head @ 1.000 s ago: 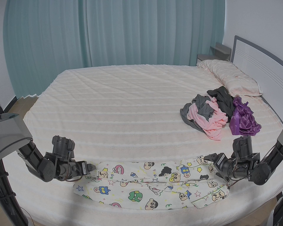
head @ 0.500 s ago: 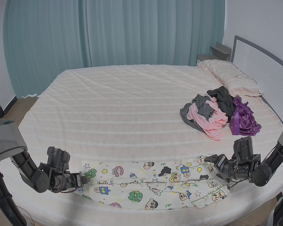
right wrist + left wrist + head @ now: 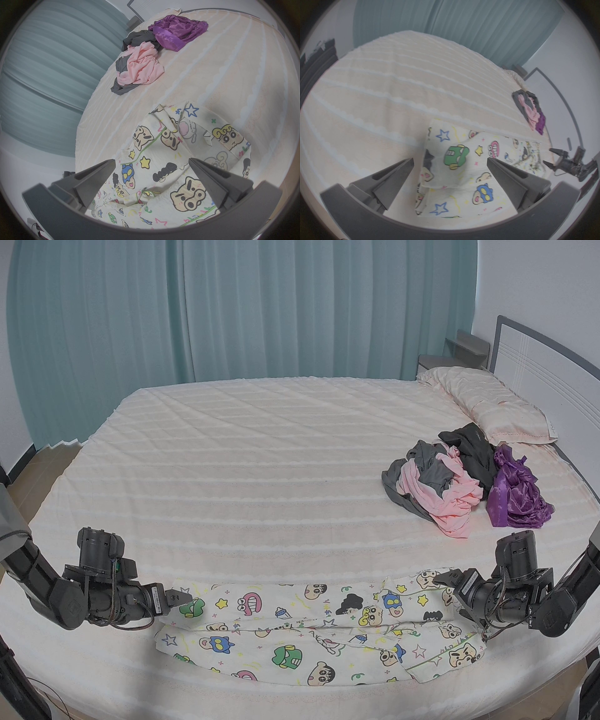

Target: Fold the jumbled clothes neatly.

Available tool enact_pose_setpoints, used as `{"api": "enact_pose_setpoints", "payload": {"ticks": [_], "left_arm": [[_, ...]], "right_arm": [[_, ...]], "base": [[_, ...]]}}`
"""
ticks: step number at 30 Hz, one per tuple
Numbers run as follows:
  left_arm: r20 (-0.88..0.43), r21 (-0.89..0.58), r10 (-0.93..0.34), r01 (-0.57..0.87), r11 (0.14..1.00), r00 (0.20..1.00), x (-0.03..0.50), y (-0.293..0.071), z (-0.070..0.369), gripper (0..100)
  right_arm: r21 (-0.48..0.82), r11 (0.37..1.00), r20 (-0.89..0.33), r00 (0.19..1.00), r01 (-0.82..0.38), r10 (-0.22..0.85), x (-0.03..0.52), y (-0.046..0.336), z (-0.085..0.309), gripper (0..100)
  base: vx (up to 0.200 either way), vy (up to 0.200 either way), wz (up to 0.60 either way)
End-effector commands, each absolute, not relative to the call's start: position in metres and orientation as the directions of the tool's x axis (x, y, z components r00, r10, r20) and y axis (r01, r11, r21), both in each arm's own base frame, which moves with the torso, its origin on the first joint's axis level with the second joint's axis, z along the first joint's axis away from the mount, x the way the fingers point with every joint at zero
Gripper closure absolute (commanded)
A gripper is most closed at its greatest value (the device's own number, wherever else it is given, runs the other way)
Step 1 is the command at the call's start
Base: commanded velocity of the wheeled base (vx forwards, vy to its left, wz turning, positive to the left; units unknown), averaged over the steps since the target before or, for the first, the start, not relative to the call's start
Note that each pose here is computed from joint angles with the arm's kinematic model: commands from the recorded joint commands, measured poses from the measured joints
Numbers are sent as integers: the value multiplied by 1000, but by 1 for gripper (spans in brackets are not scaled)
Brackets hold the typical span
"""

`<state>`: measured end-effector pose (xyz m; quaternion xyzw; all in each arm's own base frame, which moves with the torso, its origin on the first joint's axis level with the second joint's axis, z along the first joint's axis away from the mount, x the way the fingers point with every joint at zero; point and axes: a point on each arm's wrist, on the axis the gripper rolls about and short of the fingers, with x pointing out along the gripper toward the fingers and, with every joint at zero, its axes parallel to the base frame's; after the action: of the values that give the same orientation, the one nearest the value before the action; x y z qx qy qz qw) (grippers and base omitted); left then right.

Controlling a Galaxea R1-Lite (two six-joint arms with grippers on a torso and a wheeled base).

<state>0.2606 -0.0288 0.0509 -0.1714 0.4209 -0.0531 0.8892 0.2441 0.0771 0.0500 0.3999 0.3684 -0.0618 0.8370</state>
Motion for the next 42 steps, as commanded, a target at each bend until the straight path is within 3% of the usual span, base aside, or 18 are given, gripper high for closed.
{"api": "enact_pose_setpoints", "payload": {"ticks": [1, 6, 22, 23, 42], "left_arm": [[-737, -424, -326, -30, 905, 592, 275, -21, 46, 0], [-777, -394, -338, 9, 919, 532, 283, -21, 28, 0], [-802, -394, -347, 6, 919, 486, 290, -23, 9, 0], [-801, -395, -348, 5, 919, 487, 290, -24, 10, 100], [-759, -428, -322, -61, 902, 565, 275, -8, 56, 100]], "right_arm": [[625, 675, -663, 723, 393, 193, 243, 77, 51, 0], [631, 673, -657, 727, 386, 200, 241, 77, 54, 0], [636, 671, -652, 731, 382, 201, 240, 77, 55, 0], [636, 671, -652, 731, 382, 201, 240, 77, 55, 0], [637, 670, -650, 733, 382, 200, 240, 76, 56, 0]], "base": [[0, 0, 0], [0, 0, 0], [0, 0, 0], [0, 0, 0], [0, 0, 0]]}}
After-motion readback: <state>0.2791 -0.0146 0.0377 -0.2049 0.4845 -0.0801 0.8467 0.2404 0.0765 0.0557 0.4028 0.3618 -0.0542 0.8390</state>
